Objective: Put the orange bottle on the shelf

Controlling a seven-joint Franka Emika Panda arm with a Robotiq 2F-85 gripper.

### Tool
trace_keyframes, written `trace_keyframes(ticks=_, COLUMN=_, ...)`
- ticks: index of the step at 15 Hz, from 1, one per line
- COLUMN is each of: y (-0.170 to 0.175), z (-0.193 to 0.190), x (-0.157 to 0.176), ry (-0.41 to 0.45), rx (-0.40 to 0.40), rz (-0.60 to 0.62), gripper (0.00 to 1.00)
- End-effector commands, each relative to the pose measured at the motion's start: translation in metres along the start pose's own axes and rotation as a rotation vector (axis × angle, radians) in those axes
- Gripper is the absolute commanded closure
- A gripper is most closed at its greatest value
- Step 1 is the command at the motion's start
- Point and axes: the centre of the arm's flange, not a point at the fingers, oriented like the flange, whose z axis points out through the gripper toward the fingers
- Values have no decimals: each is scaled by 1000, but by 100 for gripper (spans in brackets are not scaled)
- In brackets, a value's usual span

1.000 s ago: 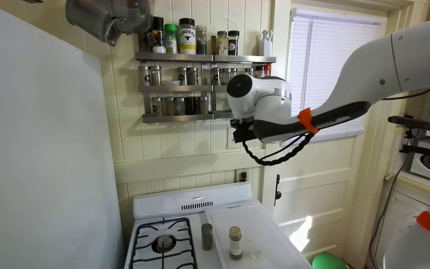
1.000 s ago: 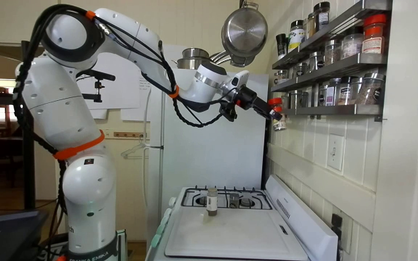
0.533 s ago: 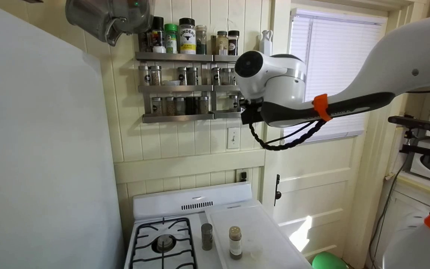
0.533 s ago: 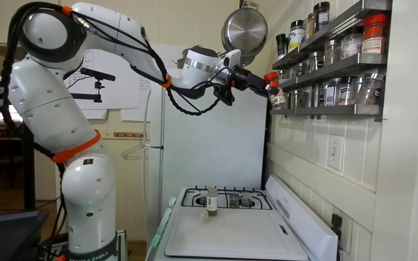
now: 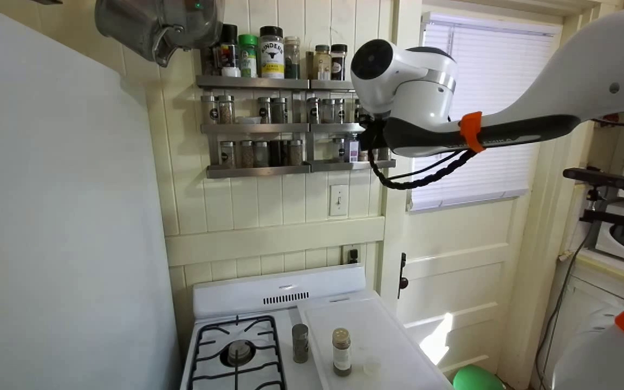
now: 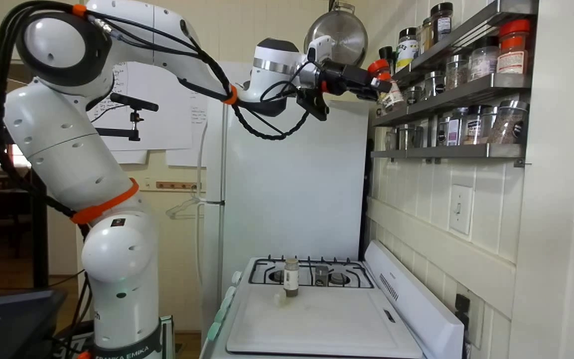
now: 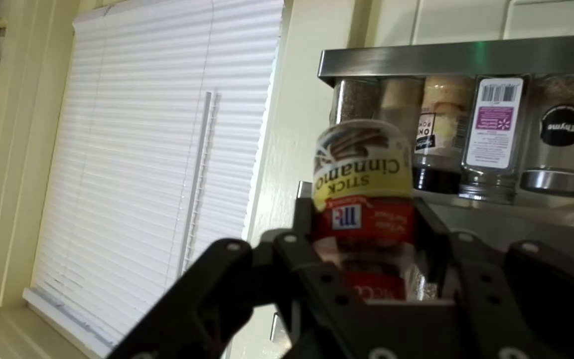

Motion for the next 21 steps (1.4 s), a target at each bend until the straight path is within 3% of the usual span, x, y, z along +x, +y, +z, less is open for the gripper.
trace_keyframes(ticks=1, y=0, z=0, x=1, ry=0, rx=0, rz=1, gripper=51)
trace_keyframes(ticks=4, y=-1, z=1, x=0, ry=-1, rx=0, rz=-1, gripper=51)
trace_keyframes(ticks=5, y=-1, z=1, x=0, ry=-1, rx=-1, rz=-2, gripper=76)
trace_keyframes(ticks=14, y=12, z=-2, x=51, ry=42, rx=-8, rz=-10, gripper=76)
trace_keyframes(ticks=21, y=22, z=9, x=85, ry=53, rx=36, rz=-67, gripper=76)
